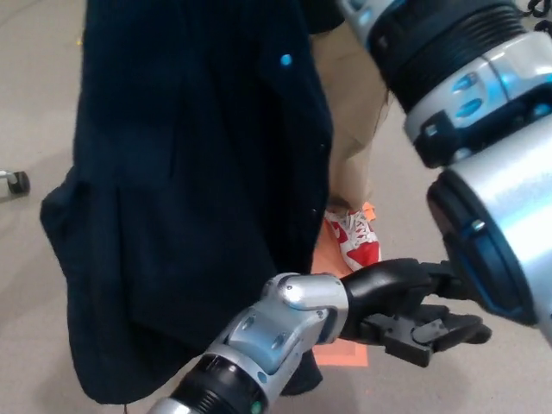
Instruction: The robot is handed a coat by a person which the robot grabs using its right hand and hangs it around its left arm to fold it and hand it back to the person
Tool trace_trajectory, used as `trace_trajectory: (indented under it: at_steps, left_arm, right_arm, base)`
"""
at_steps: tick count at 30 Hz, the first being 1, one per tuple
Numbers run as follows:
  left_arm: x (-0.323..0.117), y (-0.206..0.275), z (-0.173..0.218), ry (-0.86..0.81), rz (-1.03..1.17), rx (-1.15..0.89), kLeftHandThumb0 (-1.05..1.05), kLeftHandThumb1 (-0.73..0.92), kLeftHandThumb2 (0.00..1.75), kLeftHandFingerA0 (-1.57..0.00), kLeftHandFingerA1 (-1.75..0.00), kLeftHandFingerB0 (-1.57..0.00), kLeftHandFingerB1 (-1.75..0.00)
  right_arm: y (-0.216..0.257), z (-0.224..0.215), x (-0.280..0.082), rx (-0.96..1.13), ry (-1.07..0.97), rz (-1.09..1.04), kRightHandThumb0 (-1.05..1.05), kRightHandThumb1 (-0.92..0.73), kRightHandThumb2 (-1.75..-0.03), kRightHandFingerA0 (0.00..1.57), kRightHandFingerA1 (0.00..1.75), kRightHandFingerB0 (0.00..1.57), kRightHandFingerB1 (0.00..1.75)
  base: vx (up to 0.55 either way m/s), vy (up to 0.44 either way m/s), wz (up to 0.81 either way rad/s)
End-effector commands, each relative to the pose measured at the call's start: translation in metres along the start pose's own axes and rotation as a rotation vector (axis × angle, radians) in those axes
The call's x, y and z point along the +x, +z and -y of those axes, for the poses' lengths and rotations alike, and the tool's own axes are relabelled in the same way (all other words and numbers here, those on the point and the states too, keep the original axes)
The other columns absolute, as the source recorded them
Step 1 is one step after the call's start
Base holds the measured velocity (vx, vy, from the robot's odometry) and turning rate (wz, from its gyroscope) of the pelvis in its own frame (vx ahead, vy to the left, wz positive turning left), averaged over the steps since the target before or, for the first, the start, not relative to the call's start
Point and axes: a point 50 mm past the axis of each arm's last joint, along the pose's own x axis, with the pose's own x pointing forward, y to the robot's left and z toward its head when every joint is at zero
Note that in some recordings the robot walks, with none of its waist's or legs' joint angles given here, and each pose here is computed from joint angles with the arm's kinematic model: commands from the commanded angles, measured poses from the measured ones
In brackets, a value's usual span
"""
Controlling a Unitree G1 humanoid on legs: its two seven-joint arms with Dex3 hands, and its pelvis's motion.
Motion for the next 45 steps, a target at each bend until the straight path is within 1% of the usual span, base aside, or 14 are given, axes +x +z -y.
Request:
trace_trajectory:
  at_steps: [1,2,3,4,11,12,14,15,40,41,42,43,44,45]
  left_arm:
    - [0.014,0.01,0.003,0.039,0.015,0.043,-0.6,0.92,0.67,-0.15,-0.38,-0.25,-0.33]
    - [0.015,0.01,0.002,0.067,0.017,0.012,-0.59,0.91,0.67,-0.25,-0.38,-0.33,-0.35]
    - [0.016,0.01,0.001,0.095,0.015,-0.019,-0.59,0.91,0.67,-0.25,-0.38,-0.33,-0.35]
    - [0.014,0.012,0.0,0.114,0.034,-0.052,-0.56,0.92,0.68,-0.25,-0.4,-0.32,-0.36]
    - [0.013,0.01,-0.002,0.137,0.025,-0.064,-0.54,0.92,0.67,-0.26,-0.41,-0.33,-0.36]
    - [0.001,0.008,-0.029,0.44,-0.163,0.406,-0.58,0.73,0.62,-0.45,-0.48,-0.42,-0.35]
    - [-0.002,0.01,-0.039,0.451,-0.236,0.613,-0.57,0.57,0.95,-0.38,-0.58,-0.24,-0.47]
    - [-0.002,0.009,-0.04,0.446,-0.23,0.609,-0.64,0.67,0.66,-0.42,-0.45,-0.38,-0.36]
    - [-0.006,0.001,-0.047,0.482,-0.224,0.625,-0.64,0.67,0.66,-0.42,-0.45,-0.38,-0.36]
    - [-0.034,0.016,-0.08,0.607,-0.301,0.699,-0.95,0.42,0.58,-1.01,-0.51,-0.98,-0.51]
    - [-0.073,0.042,-0.118,0.777,-0.387,0.78,-0.95,0.42,0.58,-1.01,-0.51,-0.98,-0.51]
    - [-0.083,0.036,-0.118,0.617,0.05,0.19,0.0,0.19,0.46,-0.87,-0.53,-0.83,-0.49]
    - [-0.086,0.046,-0.127,0.719,-0.092,0.242,-0.08,-0.15,0.6,-0.83,-0.74,-0.81,-0.73]
    - [-0.089,0.051,-0.129,0.714,-0.031,0.112,0.5,0.26,0.5,-0.79,-0.61,-0.8,-0.56]
  right_arm:
    - [0.043,-0.014,0.002,0.074,0.027,0.166,-0.36,-0.85,-0.65,1.19,0.64,1.01,0.71]
    - [0.051,-0.019,0.001,0.107,0.042,0.186,-0.33,-0.68,-1.08,1.02,0.89,0.84,0.8]
    - [0.059,-0.023,0.0,0.142,0.059,0.202,-0.33,-0.68,-1.08,1.02,0.89,0.84,0.8]
    - [0.068,-0.029,-0.003,0.176,0.066,0.242,-0.38,-0.84,-0.65,1.16,0.67,0.97,0.7]
    - [0.075,-0.037,-0.007,0.187,0.097,0.278,-0.4,-0.86,-0.67,1.16,0.69,0.98,0.77]
    - [0.11,-0.038,-0.024,0.339,0.16,0.403,-0.36,-0.86,-0.65,1.19,0.72,0.99,0.86]
    - [0.126,-0.035,-0.036,0.396,0.187,0.437,-0.36,-0.87,-0.65,1.17,0.74,0.96,0.85]
    - [0.13,-0.034,-0.039,0.413,0.181,0.43,-0.37,-0.87,-0.68,1.24,0.76,1.05,0.92]
    - [0.135,-0.039,-0.052,0.437,0.221,0.393,-0.37,-0.87,-0.68,1.24,0.76,1.05,0.92]
    - [0.135,-0.039,-0.052,0.438,0.222,0.392,-0.37,-0.87,-0.68,1.24,0.76,1.05,0.92]
    - [0.134,-0.038,-0.052,0.438,0.222,0.392,-0.37,-0.87,-0.68,1.24,0.76,1.05,0.92]
    - [0.134,-0.039,-0.052,0.441,0.222,0.39,-0.37,-0.87,-0.68,1.24,0.76,1.05,0.92]
    - [0.134,-0.039,-0.052,0.441,0.222,0.39,-0.37,-0.87,-0.68,1.24,0.76,1.05,0.92]
    - [0.134,-0.039,-0.053,0.442,0.223,0.389,-0.37,-0.87,-0.68,1.24,0.76,1.05,0.92]
  base:
    - [0.0,0.0,0.0]
    - [0.0,0.0,0.0]
    - [0.0,0.0,0.0]
    - [0.0,0.0,0.0]
    - [0.0,0.0,0.01]
    - [0.0,0.0,0.0]
    - [0.0,0.0,0.0]
    - [0.0,0.0,0.0]
    - [0.0,0.0,0.0]
    - [0.0,0.0,0.0]
    - [0.0,0.0,0.0]
    - [0.0,0.0,0.0]
    - [0.0,0.0,0.0]
    - [0.0,0.0,0.0]
